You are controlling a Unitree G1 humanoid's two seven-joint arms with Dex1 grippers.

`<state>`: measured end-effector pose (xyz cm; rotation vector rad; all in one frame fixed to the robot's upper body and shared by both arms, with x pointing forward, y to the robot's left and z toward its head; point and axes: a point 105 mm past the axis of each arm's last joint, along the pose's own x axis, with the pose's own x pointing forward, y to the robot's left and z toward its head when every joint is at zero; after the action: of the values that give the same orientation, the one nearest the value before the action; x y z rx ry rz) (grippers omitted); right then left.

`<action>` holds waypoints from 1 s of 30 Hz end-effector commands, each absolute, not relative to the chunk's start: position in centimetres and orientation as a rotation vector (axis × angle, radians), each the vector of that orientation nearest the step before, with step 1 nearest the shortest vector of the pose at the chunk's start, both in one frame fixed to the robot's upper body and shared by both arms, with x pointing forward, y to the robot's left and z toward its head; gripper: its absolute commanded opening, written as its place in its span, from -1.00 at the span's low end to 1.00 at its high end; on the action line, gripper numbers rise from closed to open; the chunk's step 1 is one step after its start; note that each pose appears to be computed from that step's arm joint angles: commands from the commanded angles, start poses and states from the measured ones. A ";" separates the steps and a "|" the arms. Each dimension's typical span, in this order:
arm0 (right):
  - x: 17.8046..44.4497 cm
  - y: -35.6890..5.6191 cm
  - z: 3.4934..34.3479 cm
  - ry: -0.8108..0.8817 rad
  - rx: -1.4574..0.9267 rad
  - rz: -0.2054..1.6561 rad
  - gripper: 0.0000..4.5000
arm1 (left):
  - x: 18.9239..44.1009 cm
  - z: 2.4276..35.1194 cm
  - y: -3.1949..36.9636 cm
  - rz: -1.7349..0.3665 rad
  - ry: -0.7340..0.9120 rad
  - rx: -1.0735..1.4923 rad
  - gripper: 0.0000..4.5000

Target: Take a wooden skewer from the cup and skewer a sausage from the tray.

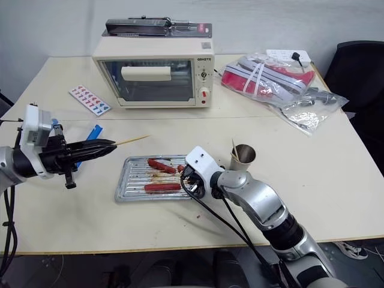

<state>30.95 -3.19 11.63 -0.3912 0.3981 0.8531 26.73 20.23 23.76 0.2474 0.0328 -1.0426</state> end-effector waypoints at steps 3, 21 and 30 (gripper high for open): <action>31.5 -4.5 15.9 0.397 -0.341 0.918 -0.85 | 26.9 24.7 19.2 -1.129 0.012 0.300 -1.00; 26.7 -8.4 27.9 0.499 -0.422 1.401 -0.85 | 26.3 25.7 17.7 -1.396 0.082 0.384 -1.00; 25.8 -8.2 27.8 0.520 -0.428 1.470 -0.85 | 25.9 26.4 15.9 -1.467 0.052 0.397 -1.00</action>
<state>26.50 -8.38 26.71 -0.3972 0.5632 1.4474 26.50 16.75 25.73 0.3705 0.0826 -1.4242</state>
